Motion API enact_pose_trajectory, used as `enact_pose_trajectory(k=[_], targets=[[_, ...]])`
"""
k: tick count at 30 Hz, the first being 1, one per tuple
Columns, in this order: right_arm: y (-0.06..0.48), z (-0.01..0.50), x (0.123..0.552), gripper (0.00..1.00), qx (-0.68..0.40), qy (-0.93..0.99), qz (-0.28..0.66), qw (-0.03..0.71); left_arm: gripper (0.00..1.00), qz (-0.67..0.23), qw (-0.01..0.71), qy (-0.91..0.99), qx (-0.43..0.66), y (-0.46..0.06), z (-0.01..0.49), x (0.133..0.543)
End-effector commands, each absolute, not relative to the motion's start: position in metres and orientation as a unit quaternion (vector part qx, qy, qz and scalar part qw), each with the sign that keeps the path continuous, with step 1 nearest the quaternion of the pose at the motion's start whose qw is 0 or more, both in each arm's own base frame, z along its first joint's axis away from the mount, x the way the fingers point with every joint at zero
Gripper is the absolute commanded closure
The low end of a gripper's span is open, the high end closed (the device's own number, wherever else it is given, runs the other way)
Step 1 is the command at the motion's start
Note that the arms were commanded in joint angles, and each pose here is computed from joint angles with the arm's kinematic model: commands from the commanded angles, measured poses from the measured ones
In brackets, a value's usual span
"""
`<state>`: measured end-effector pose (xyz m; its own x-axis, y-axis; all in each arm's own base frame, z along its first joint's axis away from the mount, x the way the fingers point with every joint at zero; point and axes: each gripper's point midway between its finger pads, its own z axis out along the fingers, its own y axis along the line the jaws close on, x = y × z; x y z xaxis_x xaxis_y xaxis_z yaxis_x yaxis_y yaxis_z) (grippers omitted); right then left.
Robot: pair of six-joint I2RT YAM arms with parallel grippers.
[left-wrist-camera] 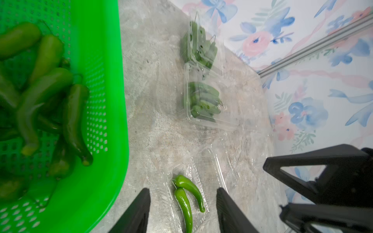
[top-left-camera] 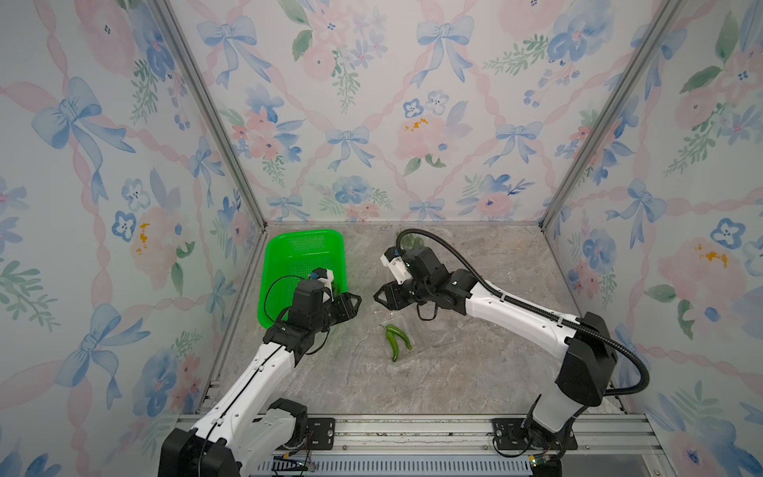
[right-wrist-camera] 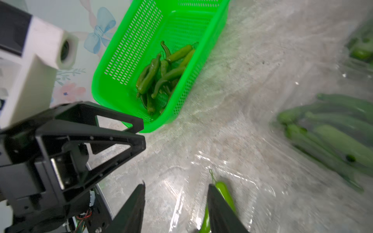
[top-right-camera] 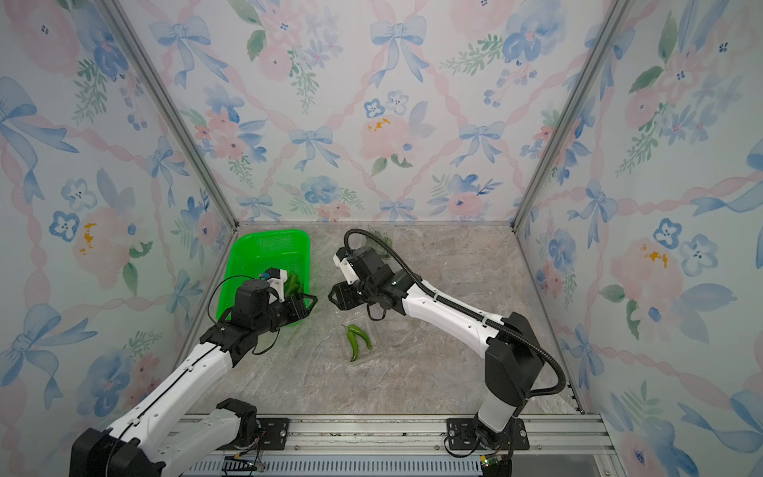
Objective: Take small green peppers out of containers
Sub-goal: Place the green pepper in the basket.
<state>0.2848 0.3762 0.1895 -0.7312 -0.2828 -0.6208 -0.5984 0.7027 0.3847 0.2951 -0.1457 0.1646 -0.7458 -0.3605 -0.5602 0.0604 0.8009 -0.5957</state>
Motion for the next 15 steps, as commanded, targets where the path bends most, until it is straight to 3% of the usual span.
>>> enact_pose_trajectory(k=[1,6,15], targets=[[0.352,0.154,0.275,0.5,-0.22,0.904,0.265,0.255,0.45,-0.275,0.335,0.898,-0.076,-0.158,0.152,0.296],[0.337,0.125,0.256,0.52,-0.213,0.919,0.24,0.23,0.45,-0.262,0.308,0.913,-0.054,-0.183,0.131,0.284],[0.352,0.086,0.241,0.61,-0.229,0.933,0.21,0.184,0.44,-0.252,0.319,0.911,-0.066,-0.175,0.129,0.279]])
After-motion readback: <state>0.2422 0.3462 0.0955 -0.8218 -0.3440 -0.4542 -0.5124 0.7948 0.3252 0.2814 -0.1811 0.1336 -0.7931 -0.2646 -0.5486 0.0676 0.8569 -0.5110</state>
